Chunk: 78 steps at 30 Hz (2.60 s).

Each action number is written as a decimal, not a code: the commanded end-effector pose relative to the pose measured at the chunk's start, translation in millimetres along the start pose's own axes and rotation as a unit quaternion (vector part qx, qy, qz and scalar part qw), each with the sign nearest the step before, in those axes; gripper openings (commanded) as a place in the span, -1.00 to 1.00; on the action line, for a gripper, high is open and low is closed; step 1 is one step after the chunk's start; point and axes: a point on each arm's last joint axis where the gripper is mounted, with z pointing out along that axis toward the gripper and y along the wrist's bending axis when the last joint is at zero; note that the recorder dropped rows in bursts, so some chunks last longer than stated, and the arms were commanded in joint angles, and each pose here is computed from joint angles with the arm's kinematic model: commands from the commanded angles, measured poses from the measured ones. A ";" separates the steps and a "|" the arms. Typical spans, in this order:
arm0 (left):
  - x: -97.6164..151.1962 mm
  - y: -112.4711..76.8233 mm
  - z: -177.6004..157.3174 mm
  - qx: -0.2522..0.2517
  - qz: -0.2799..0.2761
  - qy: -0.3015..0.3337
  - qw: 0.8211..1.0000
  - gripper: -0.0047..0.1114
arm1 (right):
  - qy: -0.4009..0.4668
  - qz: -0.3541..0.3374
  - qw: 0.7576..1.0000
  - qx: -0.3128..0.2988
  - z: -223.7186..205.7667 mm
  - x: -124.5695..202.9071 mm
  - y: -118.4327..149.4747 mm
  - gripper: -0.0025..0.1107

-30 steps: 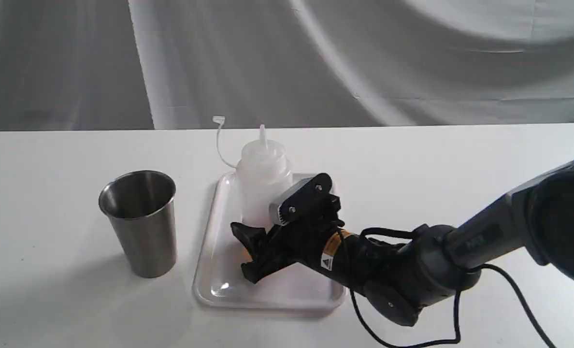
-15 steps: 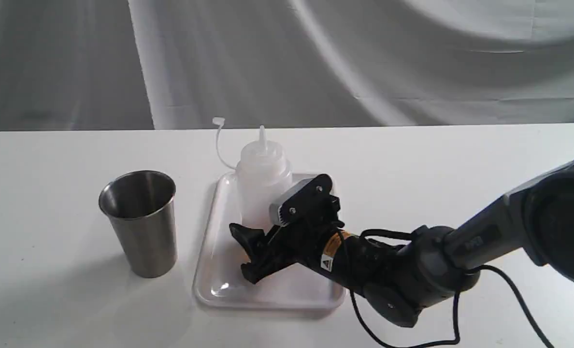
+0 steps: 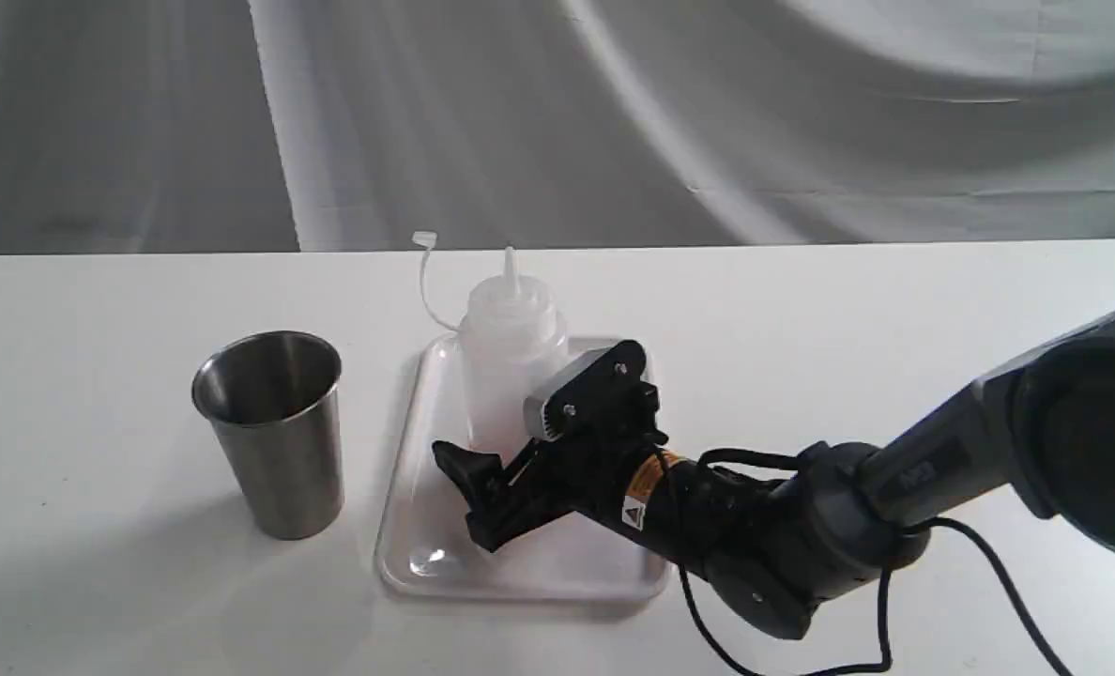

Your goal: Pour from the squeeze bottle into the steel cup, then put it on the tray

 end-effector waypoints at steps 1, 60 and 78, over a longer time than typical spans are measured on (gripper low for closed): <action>0.5 -0.4 0.0 0.003 -0.001 -0.004 1.000 -0.78 | -0.016 0.002 1.000 -0.003 -0.3 -4.8 0.8 0.57; 0.5 -0.4 0.0 0.003 -0.001 -0.004 1.000 -0.78 | 0.006 -0.040 0.999 -0.020 -54.6 -39.9 15.1 0.57; 0.5 -0.4 0.0 0.003 -0.001 -0.004 1.000 -0.78 | -0.012 -0.021 0.999 0.041 -120.5 -36.8 23.6 0.57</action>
